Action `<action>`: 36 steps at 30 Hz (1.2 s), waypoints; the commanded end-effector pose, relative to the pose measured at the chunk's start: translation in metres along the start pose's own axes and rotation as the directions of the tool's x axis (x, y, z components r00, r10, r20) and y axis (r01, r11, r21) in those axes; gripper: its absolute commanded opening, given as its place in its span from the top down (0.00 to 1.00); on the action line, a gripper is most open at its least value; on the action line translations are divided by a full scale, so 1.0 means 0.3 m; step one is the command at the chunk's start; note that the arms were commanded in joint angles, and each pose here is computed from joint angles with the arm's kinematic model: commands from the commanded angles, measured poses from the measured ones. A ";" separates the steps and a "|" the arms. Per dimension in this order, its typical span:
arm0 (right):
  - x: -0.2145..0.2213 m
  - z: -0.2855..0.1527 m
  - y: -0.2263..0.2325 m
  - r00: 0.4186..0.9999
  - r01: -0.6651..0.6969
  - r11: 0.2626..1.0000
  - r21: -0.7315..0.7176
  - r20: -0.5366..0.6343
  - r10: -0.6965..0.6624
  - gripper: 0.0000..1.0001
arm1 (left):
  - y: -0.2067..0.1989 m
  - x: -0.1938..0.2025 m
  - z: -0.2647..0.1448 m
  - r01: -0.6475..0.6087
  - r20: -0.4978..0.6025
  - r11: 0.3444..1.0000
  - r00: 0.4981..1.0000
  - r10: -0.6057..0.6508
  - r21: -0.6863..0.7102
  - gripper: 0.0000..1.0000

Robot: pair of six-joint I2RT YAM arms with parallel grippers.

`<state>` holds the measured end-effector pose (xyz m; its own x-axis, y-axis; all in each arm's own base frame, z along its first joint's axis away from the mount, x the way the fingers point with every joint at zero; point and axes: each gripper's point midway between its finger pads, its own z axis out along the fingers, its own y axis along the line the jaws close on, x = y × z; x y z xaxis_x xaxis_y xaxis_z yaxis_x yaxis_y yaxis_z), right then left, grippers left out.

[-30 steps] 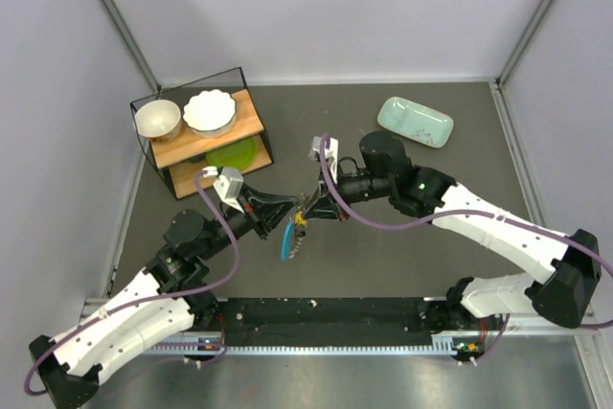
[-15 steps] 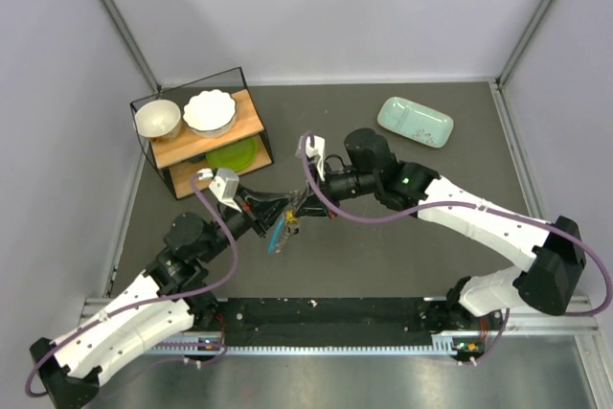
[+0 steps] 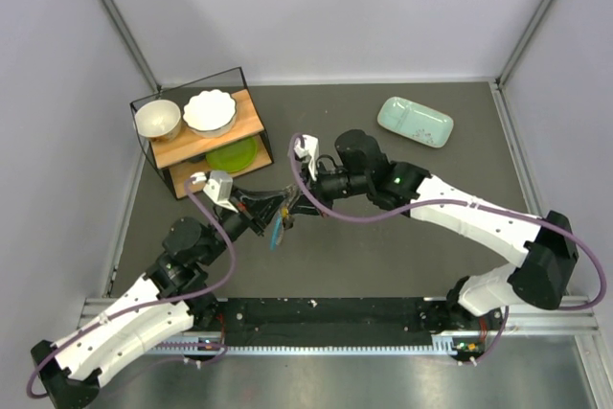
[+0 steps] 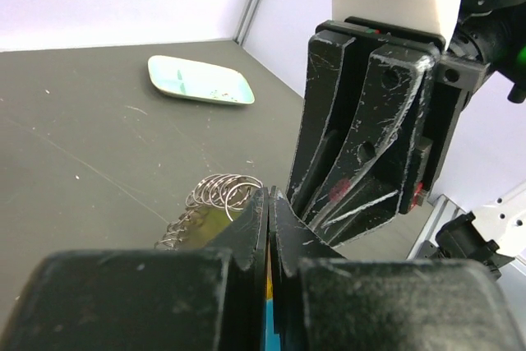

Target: Remove the keys from the keyring

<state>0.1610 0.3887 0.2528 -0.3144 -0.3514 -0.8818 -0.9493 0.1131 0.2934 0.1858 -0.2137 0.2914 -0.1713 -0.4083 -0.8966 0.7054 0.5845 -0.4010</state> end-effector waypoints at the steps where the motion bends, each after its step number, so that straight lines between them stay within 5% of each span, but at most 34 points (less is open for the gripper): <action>1: -0.050 -0.045 0.027 0.996 -0.011 0.999 0.047 0.085 0.007 0.86 | -0.036 -0.129 -0.009 -0.005 0.144 1.000 0.990 0.001 0.030 1.00; 4: -0.081 -0.097 0.044 0.982 -0.034 0.998 0.059 0.186 0.022 0.72 | -0.054 -0.133 -0.019 0.002 0.145 0.998 0.989 -0.010 0.056 1.00; 9: -0.117 -0.169 0.050 0.957 -0.057 0.995 0.086 0.289 0.030 0.69 | -0.108 -0.151 -0.034 0.016 0.155 0.990 0.987 -0.037 0.137 1.00; 16: -0.233 -0.223 0.113 0.884 -0.066 0.996 -0.065 0.460 0.088 0.66 | -0.166 -0.200 -0.053 0.046 0.181 0.976 0.980 -0.086 0.214 1.00; 24: -0.266 -0.207 0.132 0.851 -0.134 0.978 -0.163 0.487 0.198 0.62 | -0.202 -0.248 -0.072 0.056 0.205 0.966 0.973 -0.110 0.253 1.00; 36: -0.229 -0.184 0.114 0.862 -0.133 0.980 -0.151 0.470 0.189 0.67 | -0.213 -0.266 -0.083 0.090 0.235 0.956 0.959 -0.159 0.280 1.00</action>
<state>0.1492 0.3662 0.3360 -0.4852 0.1243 -0.8655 -0.8693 0.0377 0.4928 0.1503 -0.2118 0.3425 -0.1741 -0.5548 -0.8136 0.8078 0.3920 -0.4401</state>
